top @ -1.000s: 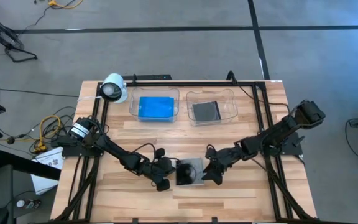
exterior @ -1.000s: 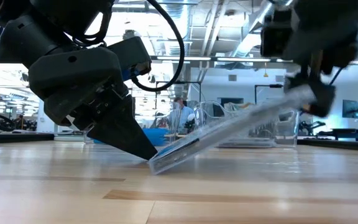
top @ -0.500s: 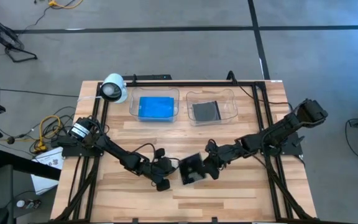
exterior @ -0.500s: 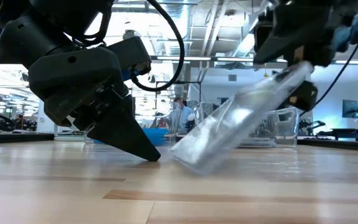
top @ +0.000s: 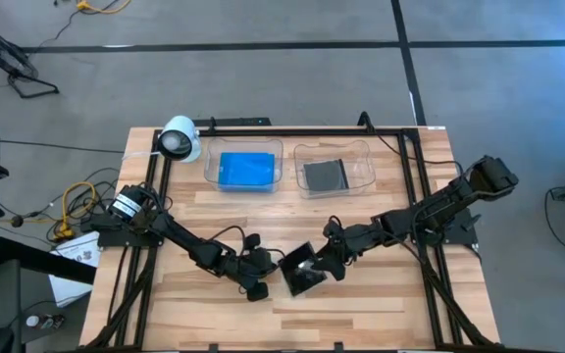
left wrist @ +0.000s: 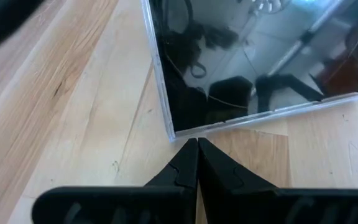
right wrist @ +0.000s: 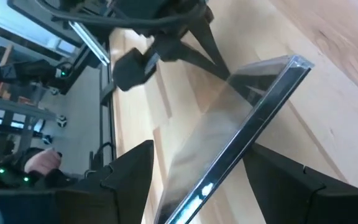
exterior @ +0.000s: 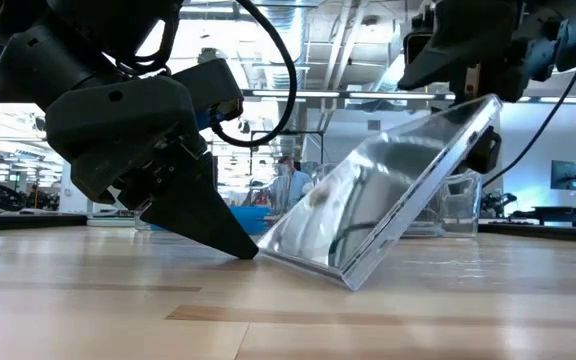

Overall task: Pick & place jewel cases by type
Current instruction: Put the black cd case into the right transparent bin

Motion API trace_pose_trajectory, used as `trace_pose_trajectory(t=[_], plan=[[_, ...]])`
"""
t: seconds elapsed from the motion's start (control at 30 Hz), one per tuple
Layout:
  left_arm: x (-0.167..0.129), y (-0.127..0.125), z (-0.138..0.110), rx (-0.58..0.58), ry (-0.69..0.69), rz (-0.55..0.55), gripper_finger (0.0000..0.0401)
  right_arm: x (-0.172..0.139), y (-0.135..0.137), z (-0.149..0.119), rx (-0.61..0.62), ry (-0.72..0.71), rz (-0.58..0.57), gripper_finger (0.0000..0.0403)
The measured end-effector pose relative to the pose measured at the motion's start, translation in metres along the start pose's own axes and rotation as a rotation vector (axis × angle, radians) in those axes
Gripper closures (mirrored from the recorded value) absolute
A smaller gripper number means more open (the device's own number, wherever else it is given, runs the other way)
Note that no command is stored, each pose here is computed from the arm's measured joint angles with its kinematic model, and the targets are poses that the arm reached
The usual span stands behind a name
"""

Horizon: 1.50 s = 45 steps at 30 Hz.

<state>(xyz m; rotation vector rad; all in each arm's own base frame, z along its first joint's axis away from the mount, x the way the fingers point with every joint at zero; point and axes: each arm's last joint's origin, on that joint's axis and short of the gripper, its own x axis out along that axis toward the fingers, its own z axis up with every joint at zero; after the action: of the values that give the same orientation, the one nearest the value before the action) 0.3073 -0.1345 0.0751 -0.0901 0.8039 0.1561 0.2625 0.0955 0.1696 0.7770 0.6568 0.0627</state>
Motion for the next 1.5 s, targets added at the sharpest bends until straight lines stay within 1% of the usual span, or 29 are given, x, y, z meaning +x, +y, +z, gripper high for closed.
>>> trace_pose_trajectory(t=[0.1, 0.2, 0.47, 0.67, 0.8, 1.03, 1.33, 1.5], plan=[[0.0002, -0.0002, 0.0004, -0.003, -0.009, -0.004, 0.0401, 0.0001, -0.0005, -0.0011, 0.001, 0.008, -0.006, 0.0166], [0.0004, -0.0007, 0.0009, 0.001, -0.023, -0.012, 0.0401, 0.0001, -0.0006, -0.0011, 0.002, 0.008, -0.006, 0.0178], [0.0013, -0.0029, 0.0023, -0.01, -0.024, -0.07, 0.0401, 0.0, -0.0007, -0.0014, 0.002, 0.01, -0.005, 0.0234], [0.0017, -0.0031, 0.0026, -0.012, -0.03, -0.069, 0.0401, 0.0, -0.0007, -0.0014, 0.009, 0.01, -0.005, 0.0274], [0.0017, -0.0032, 0.0026, -0.013, -0.034, -0.063, 0.0401, 0.0, -0.0008, -0.0015, 0.011, 0.01, -0.006, 0.0293], [0.0019, -0.0034, 0.0025, -0.017, -0.043, -0.051, 0.0401, 0.0, -0.001, -0.0013, 0.011, 0.001, -0.013, 0.0307], [0.0023, -0.003, 0.0024, -0.022, -0.061, -0.018, 0.0401, -0.0003, -0.0071, -0.0027, 0.017, -0.035, -0.115, 0.0324], [0.0028, -0.0031, 0.0032, -0.029, -0.088, 0.003, 0.0401, -0.0003, -0.0074, -0.0028, 0.022, -0.037, -0.118, 0.0339]])
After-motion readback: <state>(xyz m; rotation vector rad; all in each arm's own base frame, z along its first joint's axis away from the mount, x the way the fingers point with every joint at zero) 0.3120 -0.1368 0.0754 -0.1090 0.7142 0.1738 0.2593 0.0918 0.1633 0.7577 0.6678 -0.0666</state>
